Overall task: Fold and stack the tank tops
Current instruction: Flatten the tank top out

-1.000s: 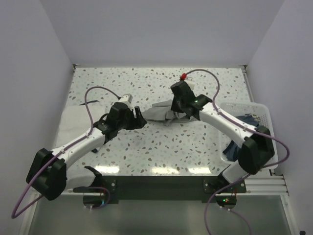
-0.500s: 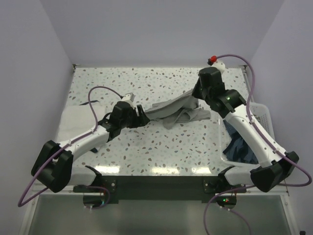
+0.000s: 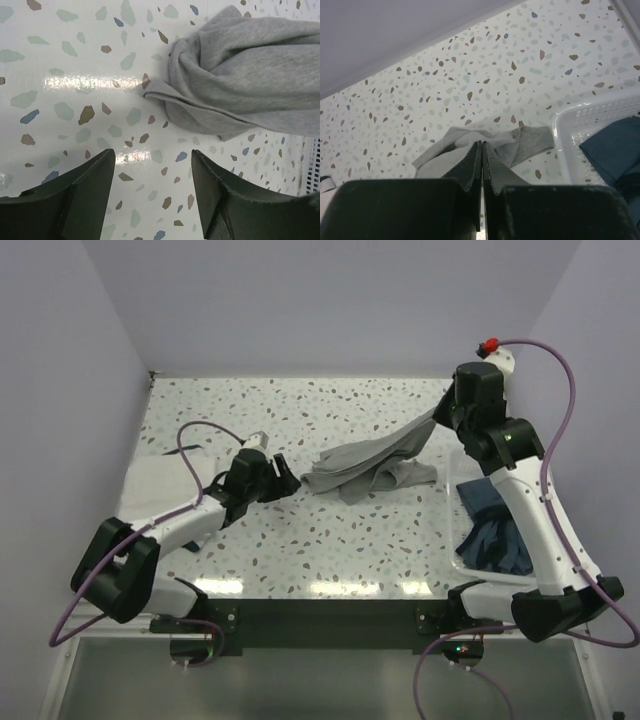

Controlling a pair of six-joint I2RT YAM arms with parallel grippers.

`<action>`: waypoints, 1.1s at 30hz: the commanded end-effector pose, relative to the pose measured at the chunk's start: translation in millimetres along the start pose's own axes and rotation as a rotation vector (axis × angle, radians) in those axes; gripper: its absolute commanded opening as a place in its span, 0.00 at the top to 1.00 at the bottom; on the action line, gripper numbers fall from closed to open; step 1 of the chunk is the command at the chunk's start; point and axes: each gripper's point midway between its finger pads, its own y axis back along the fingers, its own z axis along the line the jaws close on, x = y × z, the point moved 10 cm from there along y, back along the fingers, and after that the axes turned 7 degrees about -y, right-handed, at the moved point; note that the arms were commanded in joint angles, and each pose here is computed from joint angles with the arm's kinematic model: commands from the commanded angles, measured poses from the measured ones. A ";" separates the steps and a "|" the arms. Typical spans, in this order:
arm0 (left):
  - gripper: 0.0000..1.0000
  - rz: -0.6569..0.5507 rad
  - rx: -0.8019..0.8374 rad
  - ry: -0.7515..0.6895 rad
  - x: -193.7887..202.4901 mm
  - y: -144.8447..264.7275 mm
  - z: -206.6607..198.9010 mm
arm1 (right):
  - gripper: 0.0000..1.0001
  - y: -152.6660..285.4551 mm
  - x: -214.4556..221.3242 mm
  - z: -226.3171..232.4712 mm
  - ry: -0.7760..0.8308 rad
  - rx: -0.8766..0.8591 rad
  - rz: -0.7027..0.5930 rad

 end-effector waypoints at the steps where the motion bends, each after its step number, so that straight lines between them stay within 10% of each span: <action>1: 0.33 -0.063 0.062 0.071 -14.4 -11.8 -6.8 | 1.00 11.7 -21.3 1.8 -0.004 -0.015 -0.063; 10: 0.50 -0.061 0.210 0.077 -18.2 -40.5 -11.4 | 1.00 0.8 -20.2 -10.5 -0.003 0.037 -0.049; 33: 0.47 0.038 0.282 -0.153 -0.8 -89.0 -0.2 | 1.00 -15.9 -18.6 -20.6 -0.024 0.046 -0.014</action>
